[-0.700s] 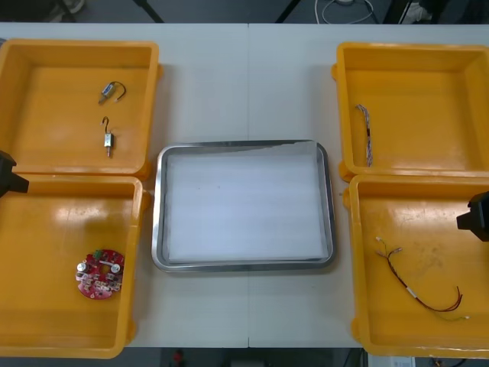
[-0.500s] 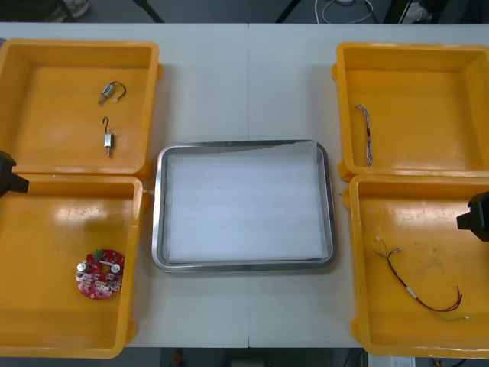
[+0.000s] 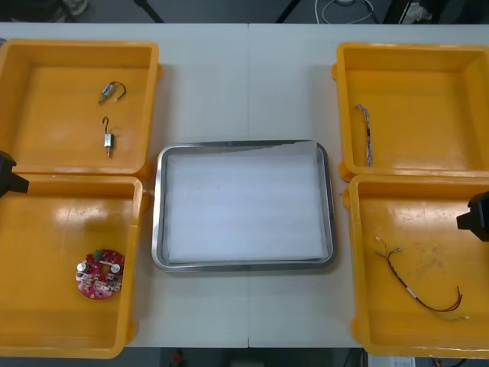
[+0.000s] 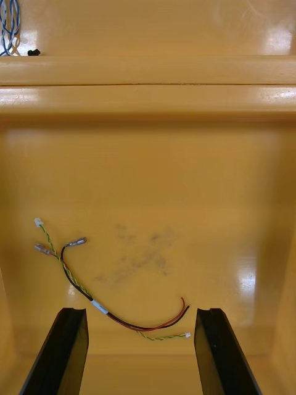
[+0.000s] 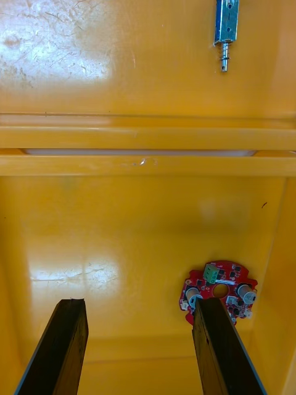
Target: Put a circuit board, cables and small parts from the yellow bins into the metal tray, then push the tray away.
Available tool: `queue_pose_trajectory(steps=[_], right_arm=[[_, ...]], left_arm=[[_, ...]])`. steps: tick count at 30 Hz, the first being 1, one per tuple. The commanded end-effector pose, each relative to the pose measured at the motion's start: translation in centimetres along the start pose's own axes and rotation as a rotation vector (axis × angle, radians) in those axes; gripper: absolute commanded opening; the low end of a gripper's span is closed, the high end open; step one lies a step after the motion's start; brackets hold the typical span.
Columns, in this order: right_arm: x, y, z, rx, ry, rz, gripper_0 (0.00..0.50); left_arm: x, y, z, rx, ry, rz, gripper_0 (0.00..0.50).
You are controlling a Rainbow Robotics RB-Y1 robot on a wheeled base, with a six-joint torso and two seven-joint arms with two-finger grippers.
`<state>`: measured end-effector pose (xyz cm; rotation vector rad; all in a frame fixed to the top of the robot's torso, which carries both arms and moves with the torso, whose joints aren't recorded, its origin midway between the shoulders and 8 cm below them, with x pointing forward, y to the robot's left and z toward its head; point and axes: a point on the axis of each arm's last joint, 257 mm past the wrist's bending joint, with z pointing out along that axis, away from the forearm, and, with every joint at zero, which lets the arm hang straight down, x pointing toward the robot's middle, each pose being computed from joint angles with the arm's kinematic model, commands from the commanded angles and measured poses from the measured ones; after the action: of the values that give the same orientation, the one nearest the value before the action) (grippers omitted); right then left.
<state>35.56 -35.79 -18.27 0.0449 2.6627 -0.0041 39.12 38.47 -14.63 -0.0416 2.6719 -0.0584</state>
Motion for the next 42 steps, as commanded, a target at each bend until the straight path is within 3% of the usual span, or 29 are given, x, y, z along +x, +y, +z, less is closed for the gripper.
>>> queue_pose_trajectory(steps=[1, 42], right_arm=[[-0.21, -1.70, -0.88, 0.036, -0.010, 0.034, 0.500], [-0.21, -1.70, -0.88, 0.036, -0.010, 0.034, 0.500]], left_arm=[[-0.09, 1.05, -1.27, -0.040, -0.014, 0.079, 0.500], [-0.09, 1.05, -1.27, -0.040, -0.014, 0.079, 0.500]])
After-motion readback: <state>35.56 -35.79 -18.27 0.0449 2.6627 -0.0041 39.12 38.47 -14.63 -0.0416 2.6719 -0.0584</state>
